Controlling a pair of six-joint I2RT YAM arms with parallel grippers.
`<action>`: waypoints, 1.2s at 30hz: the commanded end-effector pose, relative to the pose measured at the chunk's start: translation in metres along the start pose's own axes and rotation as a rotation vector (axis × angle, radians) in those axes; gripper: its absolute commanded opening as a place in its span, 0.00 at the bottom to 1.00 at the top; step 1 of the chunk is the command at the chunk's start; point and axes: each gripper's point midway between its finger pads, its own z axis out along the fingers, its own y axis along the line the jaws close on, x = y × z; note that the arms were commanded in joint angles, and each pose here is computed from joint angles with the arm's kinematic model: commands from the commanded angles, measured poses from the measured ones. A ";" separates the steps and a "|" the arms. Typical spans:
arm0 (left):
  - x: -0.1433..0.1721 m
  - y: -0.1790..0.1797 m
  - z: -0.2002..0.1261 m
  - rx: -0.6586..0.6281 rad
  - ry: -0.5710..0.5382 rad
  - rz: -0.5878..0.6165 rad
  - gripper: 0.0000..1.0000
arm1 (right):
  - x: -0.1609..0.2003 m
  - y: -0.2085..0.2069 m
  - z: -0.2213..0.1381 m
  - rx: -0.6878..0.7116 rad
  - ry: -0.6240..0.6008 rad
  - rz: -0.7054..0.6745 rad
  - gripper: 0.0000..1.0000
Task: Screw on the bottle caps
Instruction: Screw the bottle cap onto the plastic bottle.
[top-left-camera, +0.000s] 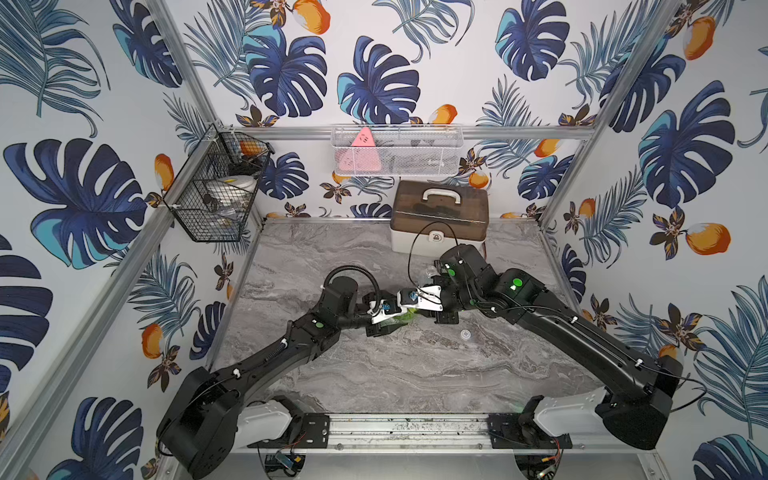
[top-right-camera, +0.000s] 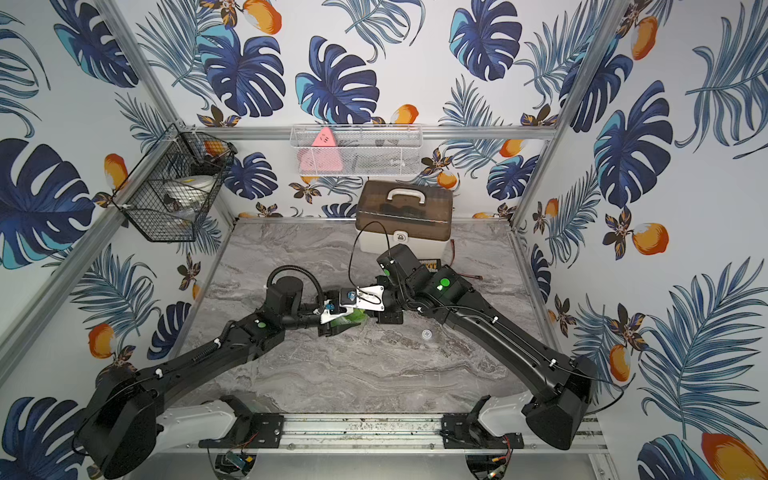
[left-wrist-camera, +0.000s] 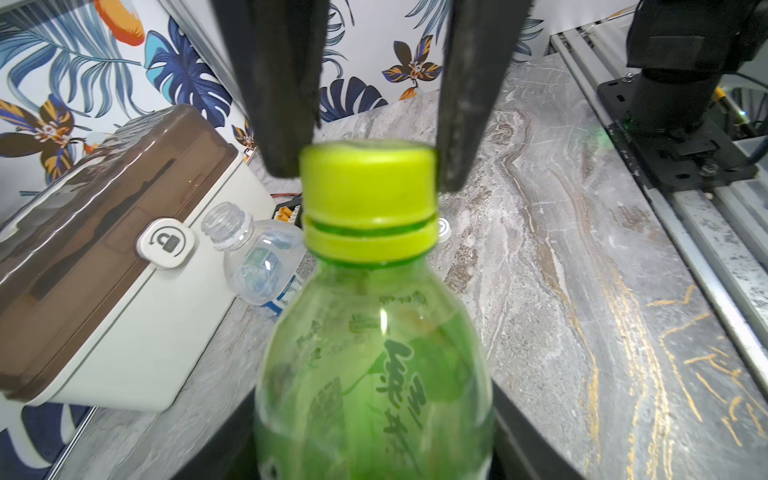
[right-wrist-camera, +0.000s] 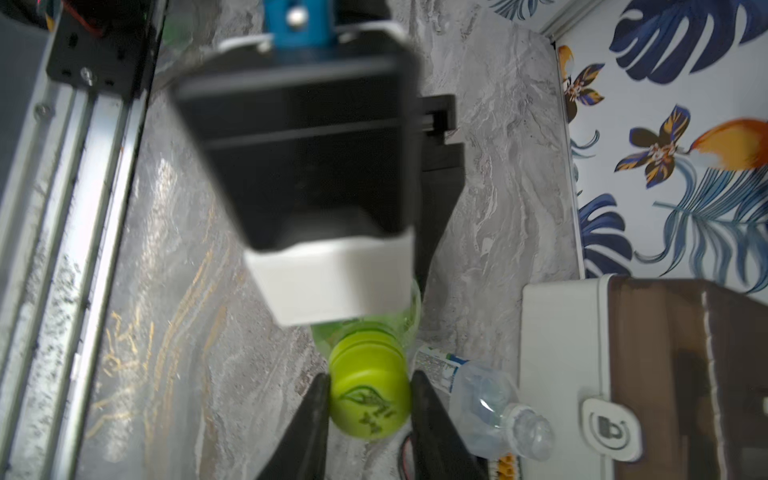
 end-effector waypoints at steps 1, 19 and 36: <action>-0.058 0.031 -0.009 -0.181 -0.198 0.167 0.63 | -0.027 -0.012 0.006 0.009 -0.138 0.477 0.22; -0.029 0.045 -0.004 -0.448 0.015 0.304 0.64 | -0.005 -0.086 -0.056 0.126 -0.479 1.585 0.48; -0.022 0.006 -0.009 0.040 -0.023 0.100 0.62 | 0.013 0.001 -0.053 -0.022 -0.079 -0.234 0.66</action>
